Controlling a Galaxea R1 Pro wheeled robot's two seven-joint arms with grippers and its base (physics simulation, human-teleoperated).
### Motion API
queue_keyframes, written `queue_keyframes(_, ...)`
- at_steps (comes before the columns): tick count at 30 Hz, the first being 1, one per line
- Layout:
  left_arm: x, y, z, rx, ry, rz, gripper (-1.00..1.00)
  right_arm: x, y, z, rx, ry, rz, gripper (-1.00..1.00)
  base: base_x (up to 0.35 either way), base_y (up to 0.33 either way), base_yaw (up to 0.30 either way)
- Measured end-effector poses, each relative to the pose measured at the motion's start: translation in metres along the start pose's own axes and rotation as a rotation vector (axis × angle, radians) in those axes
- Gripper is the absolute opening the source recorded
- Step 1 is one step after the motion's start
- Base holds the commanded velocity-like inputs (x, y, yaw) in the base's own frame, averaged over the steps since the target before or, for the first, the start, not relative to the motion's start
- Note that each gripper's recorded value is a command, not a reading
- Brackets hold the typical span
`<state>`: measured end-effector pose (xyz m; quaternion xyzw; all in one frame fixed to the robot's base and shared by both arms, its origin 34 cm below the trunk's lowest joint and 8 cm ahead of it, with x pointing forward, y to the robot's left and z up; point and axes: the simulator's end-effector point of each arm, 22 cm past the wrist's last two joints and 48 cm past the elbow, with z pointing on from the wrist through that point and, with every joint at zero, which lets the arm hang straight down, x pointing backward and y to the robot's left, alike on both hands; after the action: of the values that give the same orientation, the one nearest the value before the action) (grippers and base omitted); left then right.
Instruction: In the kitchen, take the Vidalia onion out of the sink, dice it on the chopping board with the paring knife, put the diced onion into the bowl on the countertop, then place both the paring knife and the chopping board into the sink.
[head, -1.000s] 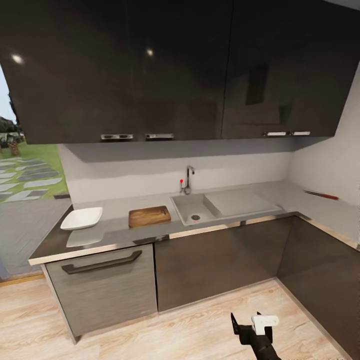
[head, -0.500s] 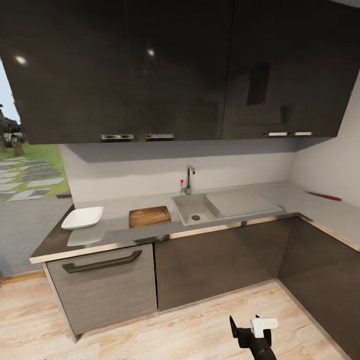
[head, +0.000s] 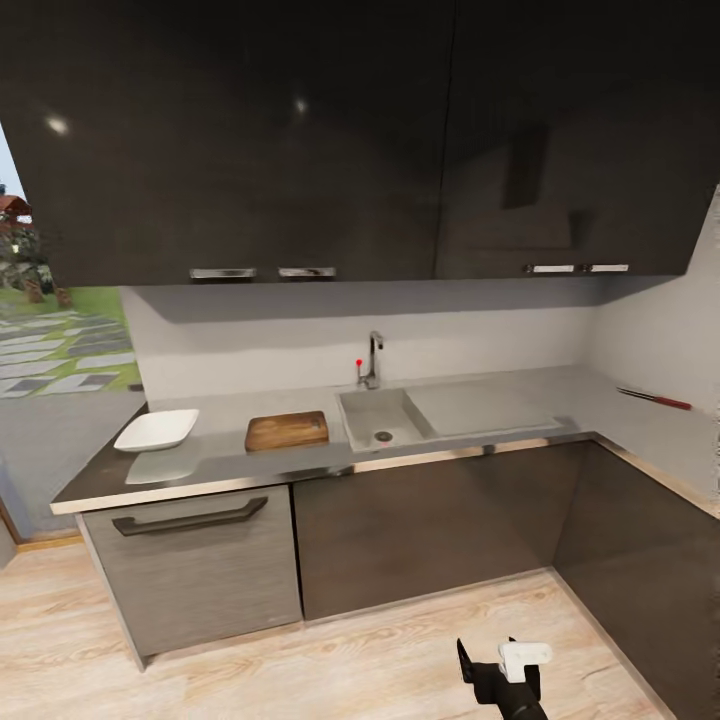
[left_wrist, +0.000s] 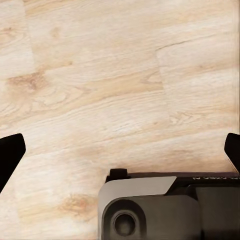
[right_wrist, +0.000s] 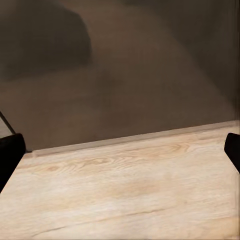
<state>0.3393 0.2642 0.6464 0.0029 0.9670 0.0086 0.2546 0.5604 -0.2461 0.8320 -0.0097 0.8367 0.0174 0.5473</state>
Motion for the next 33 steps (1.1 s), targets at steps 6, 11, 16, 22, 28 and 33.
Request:
queue_keyframes(6,0.0,0.0004,0.0,-0.001,0.0,0.001,1.0,0.0003,0.0001,0.0,0.0,0.001,0.0,1.0,0.0,-0.307,0.001)
queue_keyframes(11,0.0,0.0001,0.0,0.0,0.0,0.001,1.0,0.0002,0.0005,0.0001,-0.001,0.001,0.0,1.0,0.0,-0.307,0.061)
queue_keyframes(16,0.0,0.0005,0.0,-0.001,0.0,0.001,1.0,0.0002,0.0002,0.0,0.0,0.001,0.0,1.0,0.0,-0.307,0.022)
queue_keyframes(22,0.0,0.0008,-0.0001,-0.001,0.0,0.001,1.0,0.0002,0.0003,0.0,-0.001,0.001,0.0,1.0,0.028,-0.307,0.057)
queue_keyframes(28,0.0,0.001,-0.0002,-0.002,0.0,0.0,1.0,0.0004,0.0004,-0.0003,-0.001,0.001,0.0,1.0,0.166,-0.29,0.046)
queue_keyframes(33,0.0001,0.0014,-0.0003,-0.002,-0.001,0.0,1.0,0.0002,0.0009,-0.0003,-0.003,0.001,0.0,1.0,0.24,-0.26,0.106)
